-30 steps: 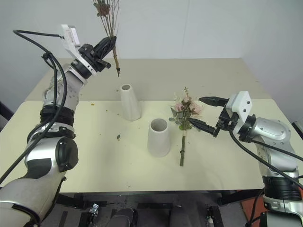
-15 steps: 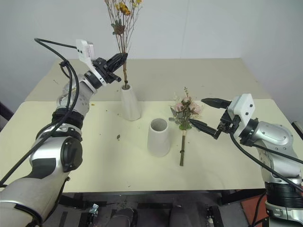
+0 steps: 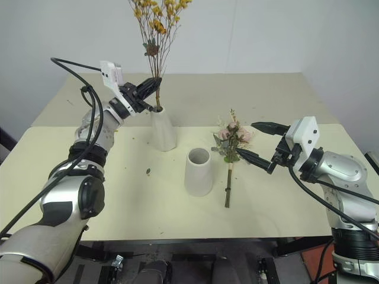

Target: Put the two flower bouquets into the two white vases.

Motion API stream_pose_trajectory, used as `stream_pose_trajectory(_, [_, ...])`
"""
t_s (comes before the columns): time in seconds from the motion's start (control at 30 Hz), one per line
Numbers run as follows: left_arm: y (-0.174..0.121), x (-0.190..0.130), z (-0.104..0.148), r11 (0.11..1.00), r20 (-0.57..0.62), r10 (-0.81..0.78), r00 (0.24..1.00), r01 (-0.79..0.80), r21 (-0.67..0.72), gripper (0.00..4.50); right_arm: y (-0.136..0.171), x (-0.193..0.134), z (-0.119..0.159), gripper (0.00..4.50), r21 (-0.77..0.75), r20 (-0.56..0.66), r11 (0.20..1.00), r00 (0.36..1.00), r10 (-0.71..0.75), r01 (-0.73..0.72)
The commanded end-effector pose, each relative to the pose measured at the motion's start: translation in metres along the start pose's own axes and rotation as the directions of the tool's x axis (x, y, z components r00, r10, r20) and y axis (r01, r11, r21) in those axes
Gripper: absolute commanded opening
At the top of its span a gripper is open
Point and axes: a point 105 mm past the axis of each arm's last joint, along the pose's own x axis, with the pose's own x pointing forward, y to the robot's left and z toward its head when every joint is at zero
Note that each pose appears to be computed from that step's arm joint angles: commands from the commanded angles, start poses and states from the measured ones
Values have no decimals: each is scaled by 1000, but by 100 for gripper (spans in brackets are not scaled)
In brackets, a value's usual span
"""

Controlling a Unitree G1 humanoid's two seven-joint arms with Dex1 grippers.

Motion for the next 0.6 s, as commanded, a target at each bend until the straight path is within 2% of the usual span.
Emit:
stream_pose_trajectory(0.03, [-3,2,15,999,36,-21,999,19,47,4,-8,-5,15,430,-44,29,999,999,-26,27])
stream_pose_trajectory(0.33, [-3,-4,3,999,1,-18,1000,18,35,4,-8,-4,15,430,-46,31,999,999,-25,27])
stream_pose_trajectory(0.43, [-4,-7,3,999,-12,-27,1000,27,30,65,-8,-4,14,430,-45,31,999,999,-25,26])
stream_pose_trajectory(0.6, [-9,-17,12,998,11,-46,999,46,34,219,-8,-4,14,430,-43,30,999,999,-25,27])
